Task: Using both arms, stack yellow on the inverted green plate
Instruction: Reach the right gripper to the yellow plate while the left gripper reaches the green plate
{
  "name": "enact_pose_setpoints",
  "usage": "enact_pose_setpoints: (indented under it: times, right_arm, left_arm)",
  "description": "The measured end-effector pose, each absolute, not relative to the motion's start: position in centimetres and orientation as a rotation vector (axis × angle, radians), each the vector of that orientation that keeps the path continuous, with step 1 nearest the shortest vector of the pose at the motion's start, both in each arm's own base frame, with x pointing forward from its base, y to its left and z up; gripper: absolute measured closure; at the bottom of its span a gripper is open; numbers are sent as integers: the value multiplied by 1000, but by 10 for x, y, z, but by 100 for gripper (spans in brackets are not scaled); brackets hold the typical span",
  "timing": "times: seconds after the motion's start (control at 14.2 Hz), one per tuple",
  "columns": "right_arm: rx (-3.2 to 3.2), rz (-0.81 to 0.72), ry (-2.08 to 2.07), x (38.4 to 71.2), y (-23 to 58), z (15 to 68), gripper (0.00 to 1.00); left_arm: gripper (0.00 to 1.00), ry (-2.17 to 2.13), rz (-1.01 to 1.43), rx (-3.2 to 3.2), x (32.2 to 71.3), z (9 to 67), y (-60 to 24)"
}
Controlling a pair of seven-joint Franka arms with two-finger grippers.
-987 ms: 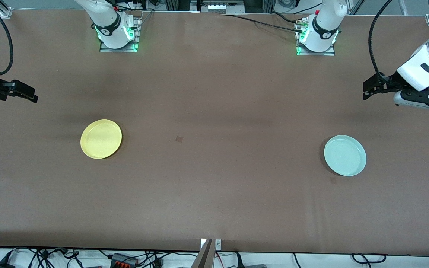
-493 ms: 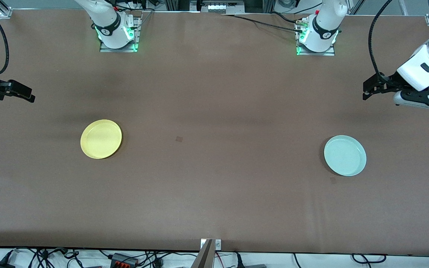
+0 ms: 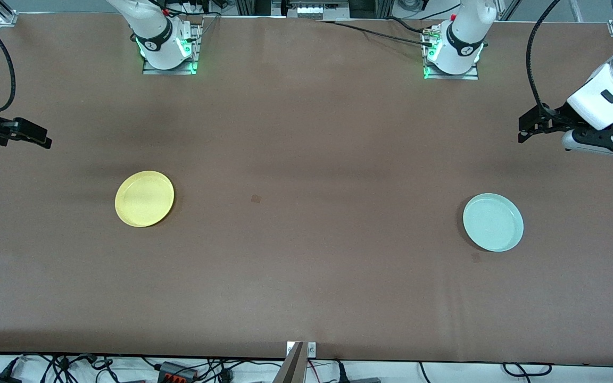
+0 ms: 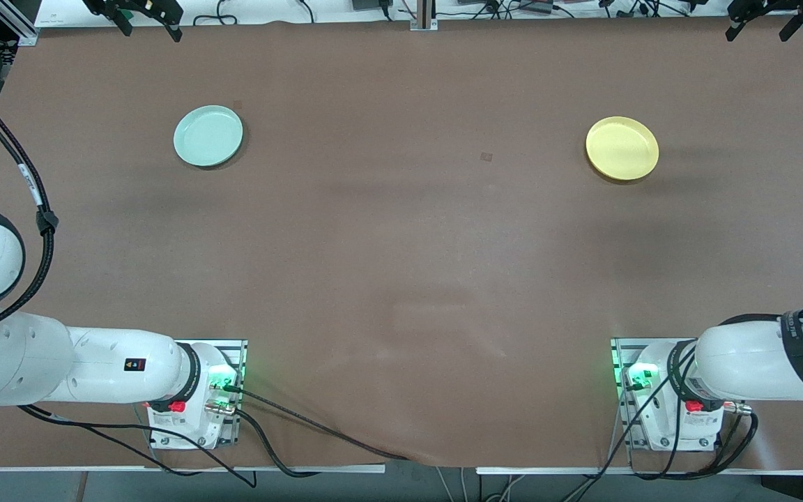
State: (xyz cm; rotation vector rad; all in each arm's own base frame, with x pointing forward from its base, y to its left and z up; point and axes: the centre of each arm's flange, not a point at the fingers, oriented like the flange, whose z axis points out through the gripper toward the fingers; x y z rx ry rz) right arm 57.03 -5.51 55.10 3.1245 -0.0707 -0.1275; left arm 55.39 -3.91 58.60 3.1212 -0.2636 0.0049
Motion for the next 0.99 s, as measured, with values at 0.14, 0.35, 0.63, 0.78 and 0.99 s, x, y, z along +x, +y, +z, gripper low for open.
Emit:
enact_pose_setpoints:
  times: [0.14, 0.35, 0.63, 0.78, 0.99]
  right_arm:
    - [3128, -155, -69, 574, -55, 541, 0]
    - [3136, -223, -68, 583, -53, 515, 0]
    - [3143, -314, -73, 593, -52, 479, 0]
    - [3144, -357, -75, 598, -52, 462, 0]
    - [3202, -451, -111, 607, -47, 421, 0]
  left_arm:
    - [0, -279, 2, 3120, 553, 586, -45]
    - [0, -284, -6, 3120, 553, 584, -47]
    - [0, -234, -41, 3121, 570, 569, -30]
    - [0, -196, -65, 3120, 590, 555, -16]
    - [0, -101, -121, 3116, 617, 518, 22]
